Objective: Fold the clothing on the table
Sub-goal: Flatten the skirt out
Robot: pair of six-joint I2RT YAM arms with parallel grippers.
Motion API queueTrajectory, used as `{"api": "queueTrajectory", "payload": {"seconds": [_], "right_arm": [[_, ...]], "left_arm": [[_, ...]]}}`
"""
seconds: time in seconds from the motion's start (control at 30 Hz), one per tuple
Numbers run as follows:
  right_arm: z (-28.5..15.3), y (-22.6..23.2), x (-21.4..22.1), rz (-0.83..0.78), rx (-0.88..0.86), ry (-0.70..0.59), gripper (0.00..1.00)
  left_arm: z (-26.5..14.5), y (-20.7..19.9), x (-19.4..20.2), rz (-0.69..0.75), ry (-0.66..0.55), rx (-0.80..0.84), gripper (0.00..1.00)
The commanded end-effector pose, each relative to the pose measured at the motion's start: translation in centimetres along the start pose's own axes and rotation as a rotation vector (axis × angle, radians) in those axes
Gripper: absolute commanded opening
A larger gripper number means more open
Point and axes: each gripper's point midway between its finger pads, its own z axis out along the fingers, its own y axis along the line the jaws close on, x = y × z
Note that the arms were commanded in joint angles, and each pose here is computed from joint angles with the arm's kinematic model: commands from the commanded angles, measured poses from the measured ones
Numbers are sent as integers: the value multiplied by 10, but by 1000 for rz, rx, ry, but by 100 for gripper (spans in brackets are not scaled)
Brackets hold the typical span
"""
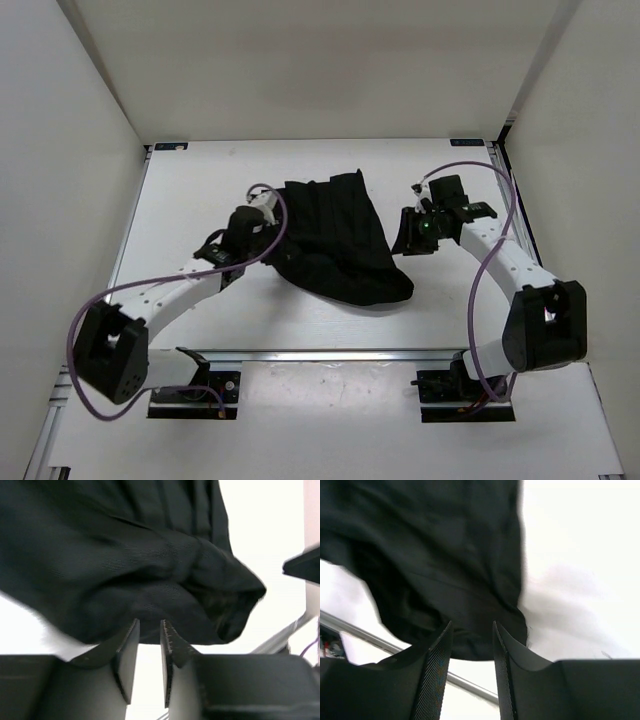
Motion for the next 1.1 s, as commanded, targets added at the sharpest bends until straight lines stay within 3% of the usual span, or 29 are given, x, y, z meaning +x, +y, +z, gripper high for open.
{"api": "queueTrajectory", "payload": {"seconds": [0.0, 0.13, 0.33, 0.53, 0.63, 1.07], "right_arm": [[-1, -16, 9, 9, 82, 66, 43], [4, 16, 2, -48, -9, 43, 44], [24, 30, 10, -62, -26, 126, 43], [18, 36, -2, -38, -77, 79, 43], [20, 33, 4, -32, -70, 103, 42], [17, 12, 38, 30, -25, 150, 41]], "left_arm": [[15, -30, -5, 112, 8, 35, 36], [31, -47, -15, 141, 6, 56, 37], [51, -74, -17, 224, 51, 94, 45], [66, -84, 5, 393, 180, 47, 61], [72, -79, 13, 477, 263, -36, 61], [67, -74, 33, 589, 312, -197, 61]]}}
